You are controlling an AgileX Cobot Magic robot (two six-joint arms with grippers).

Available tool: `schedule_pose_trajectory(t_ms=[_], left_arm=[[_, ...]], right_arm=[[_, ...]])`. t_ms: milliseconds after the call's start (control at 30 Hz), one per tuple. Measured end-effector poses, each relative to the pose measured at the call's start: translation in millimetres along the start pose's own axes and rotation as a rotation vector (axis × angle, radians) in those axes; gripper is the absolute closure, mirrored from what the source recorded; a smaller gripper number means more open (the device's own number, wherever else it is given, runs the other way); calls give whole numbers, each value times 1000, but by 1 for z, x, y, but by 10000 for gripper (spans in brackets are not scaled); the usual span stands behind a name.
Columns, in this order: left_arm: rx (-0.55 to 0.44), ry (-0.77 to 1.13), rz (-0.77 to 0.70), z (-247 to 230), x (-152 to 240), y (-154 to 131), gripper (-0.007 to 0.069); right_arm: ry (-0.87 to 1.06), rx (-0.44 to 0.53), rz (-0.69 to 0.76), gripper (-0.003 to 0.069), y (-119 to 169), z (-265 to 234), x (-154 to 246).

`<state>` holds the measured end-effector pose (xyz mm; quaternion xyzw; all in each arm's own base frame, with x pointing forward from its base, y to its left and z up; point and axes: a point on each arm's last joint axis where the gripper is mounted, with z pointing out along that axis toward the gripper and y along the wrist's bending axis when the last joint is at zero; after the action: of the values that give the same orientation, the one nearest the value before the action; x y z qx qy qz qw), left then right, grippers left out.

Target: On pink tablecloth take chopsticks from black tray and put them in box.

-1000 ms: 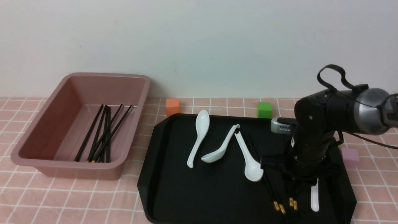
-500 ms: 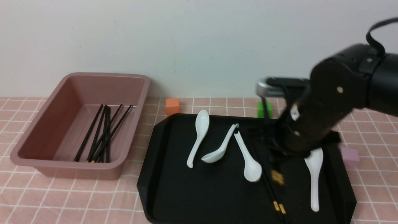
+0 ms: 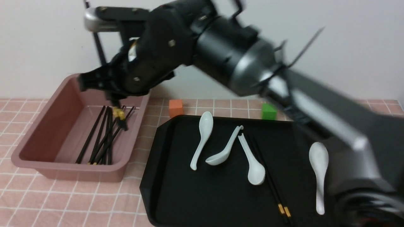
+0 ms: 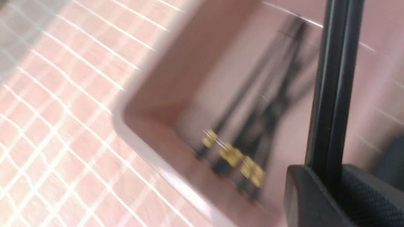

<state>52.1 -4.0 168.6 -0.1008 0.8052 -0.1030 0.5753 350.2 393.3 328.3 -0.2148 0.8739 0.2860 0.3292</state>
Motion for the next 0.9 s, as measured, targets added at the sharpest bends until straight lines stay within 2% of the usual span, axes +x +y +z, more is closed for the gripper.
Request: schedule_pose_trajectory(t_ms=[167, 233, 333, 367, 433, 500, 533, 600, 733, 833, 900], left_arm=[[0, 0, 0, 0, 0, 0, 423], [0, 0, 0, 0, 0, 0, 419], [0, 0, 0, 0, 0, 0, 417], [0, 0, 0, 0, 0, 0, 414], [0, 0, 0, 0, 0, 0, 413], [0, 0, 0, 0, 0, 0, 411], [0, 0, 0, 0, 0, 0, 410], [0, 0, 0, 0, 0, 0, 407], [0, 0, 0, 0, 0, 0, 407], [0, 0, 0, 0, 0, 0, 407], [0, 0, 0, 0, 0, 0, 407]], right_arm=[[-20, 10, -30, 519, -13, 63, 13], [-7, 24, -36, 492, -19, 77, 20], [8, 30, -33, 428, -23, 83, 24], [15, 25, -26, 348, -23, 83, 25], [11, 18, -29, 260, -21, 76, 20], [13, 17, -44, 224, -19, 69, 17], [31, 19, -73, 179, -14, 52, 11], [52, 24, -96, 167, -9, 35, 5], [68, 39, -138, 198, 9, -47, -18], [-20, 13, -164, 287, 22, -101, -36], [-54, -18, -189, 377, 29, -128, -41]])
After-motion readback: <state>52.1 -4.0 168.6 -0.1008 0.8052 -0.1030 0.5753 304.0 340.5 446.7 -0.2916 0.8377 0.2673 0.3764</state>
